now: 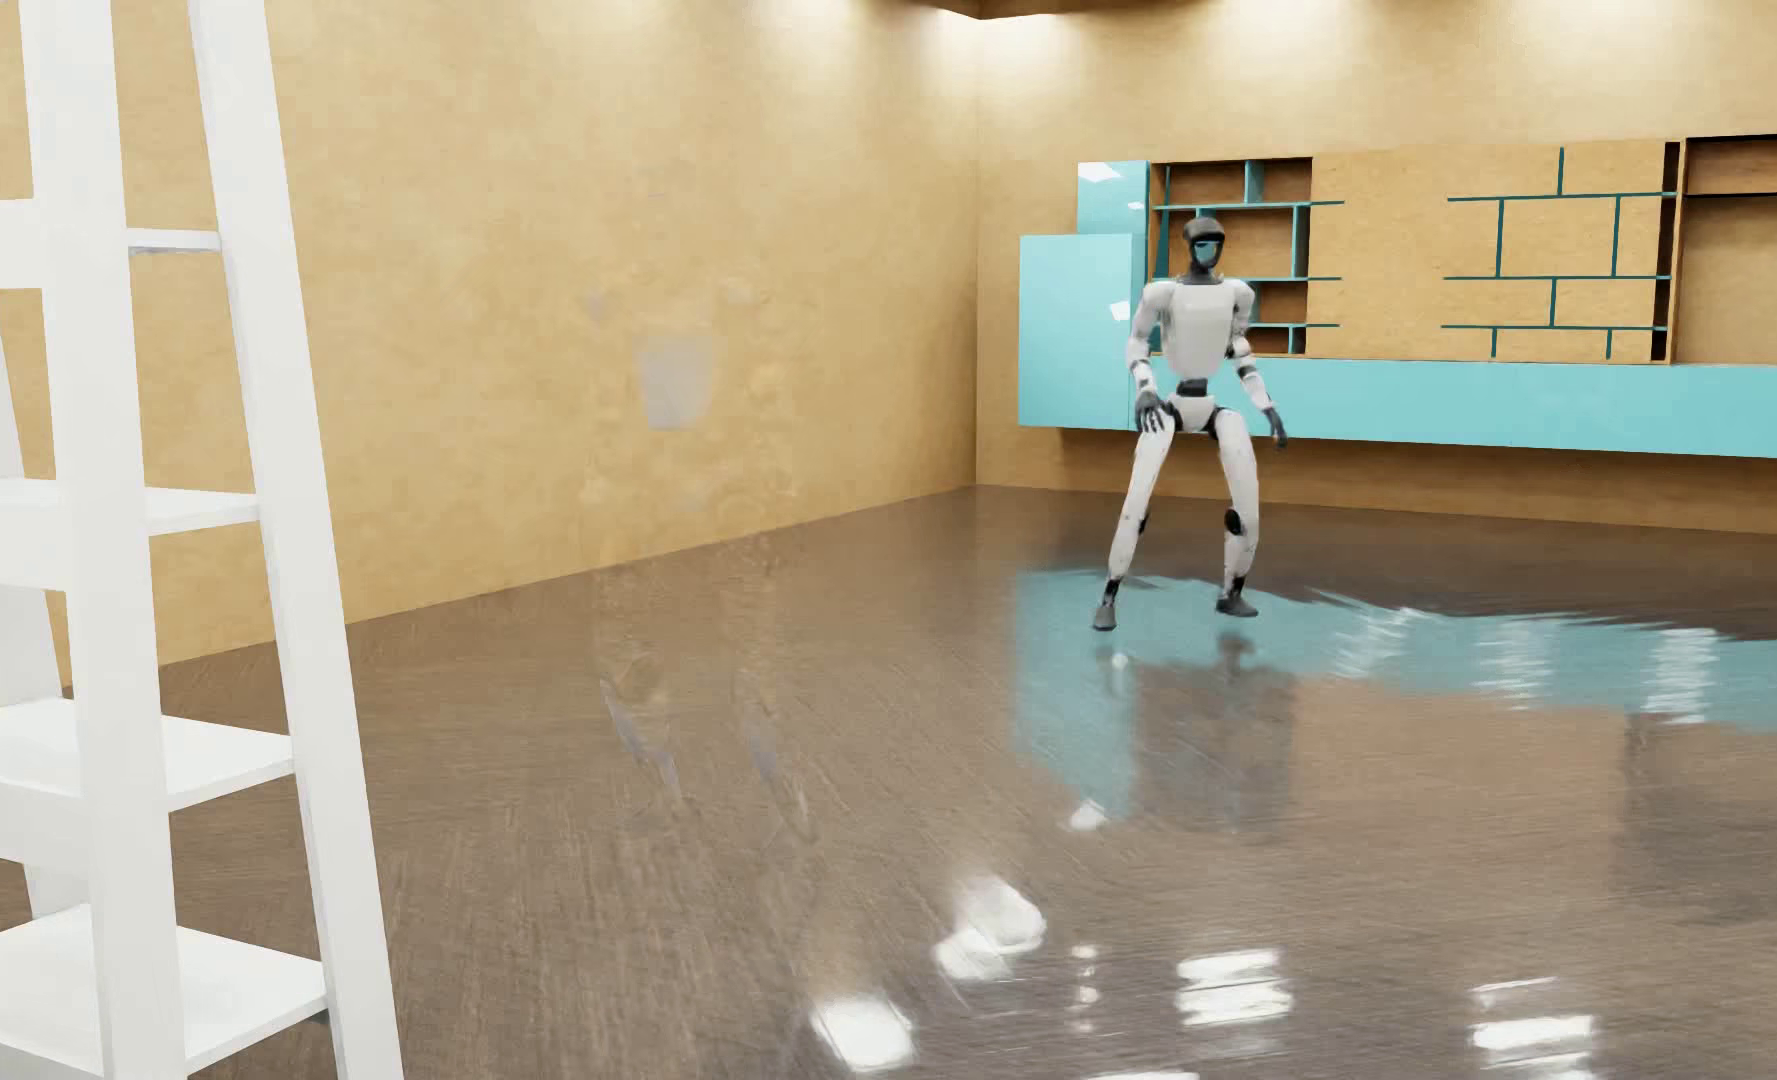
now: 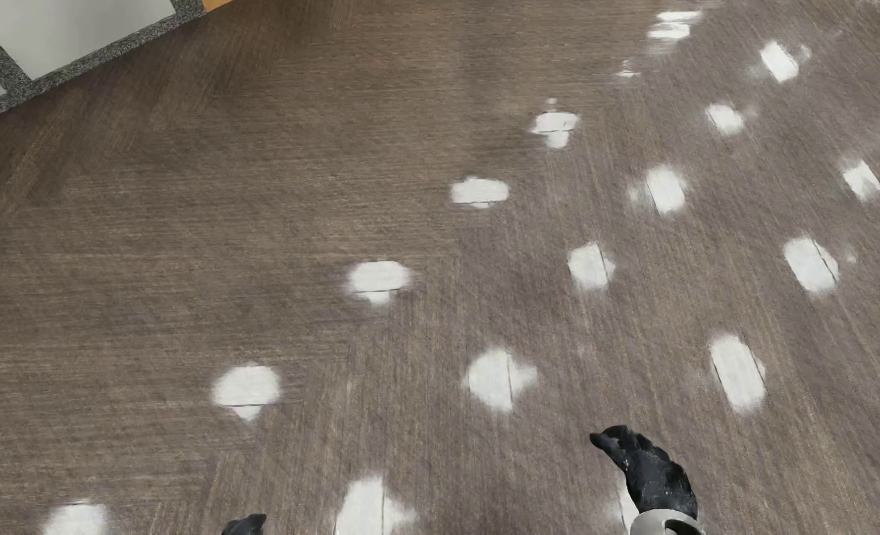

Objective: Walk towards the white shelves

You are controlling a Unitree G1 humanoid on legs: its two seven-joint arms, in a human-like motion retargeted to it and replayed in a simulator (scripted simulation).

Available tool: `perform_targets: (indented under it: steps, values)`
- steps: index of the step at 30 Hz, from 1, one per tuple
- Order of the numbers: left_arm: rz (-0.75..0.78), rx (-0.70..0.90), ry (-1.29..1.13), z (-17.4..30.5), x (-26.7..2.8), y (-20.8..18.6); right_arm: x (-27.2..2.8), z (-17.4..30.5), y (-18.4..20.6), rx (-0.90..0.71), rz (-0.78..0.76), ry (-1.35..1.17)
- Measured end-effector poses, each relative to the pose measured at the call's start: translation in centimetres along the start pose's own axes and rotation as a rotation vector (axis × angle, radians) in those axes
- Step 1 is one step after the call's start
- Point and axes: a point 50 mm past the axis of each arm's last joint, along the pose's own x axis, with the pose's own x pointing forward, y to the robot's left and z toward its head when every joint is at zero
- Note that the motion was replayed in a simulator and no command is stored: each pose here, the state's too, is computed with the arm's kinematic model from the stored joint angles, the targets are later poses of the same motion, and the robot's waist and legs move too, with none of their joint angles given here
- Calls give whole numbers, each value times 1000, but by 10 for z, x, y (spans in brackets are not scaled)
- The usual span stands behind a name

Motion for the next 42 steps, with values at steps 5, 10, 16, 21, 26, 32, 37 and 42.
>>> perform_targets:
  steps: [5,10,16,21,26,32,37,42]
  values:
    - [-142,72,282,-73,-13,-6,4,-14,50,129,229,175]
    - [-114,-45,227,-54,-9,-11,-17,-74,103,-1,619,526]
    - [-92,-54,66,-24,-9,-14,18,-68,47,-63,442,335]
    - [-47,-131,215,-65,-30,-17,54,42,-28,-39,69,-147]
    - [-161,-220,322,-90,-64,-52,76,125,-74,-255,-14,-398]
    - [-361,-203,594,-130,-113,-100,95,83,11,-265,252,9]
    - [-193,-139,396,-94,-61,-58,2,-51,108,-275,727,386]
    - [16,-140,-23,-23,-18,-1,-130,-150,126,45,824,779]
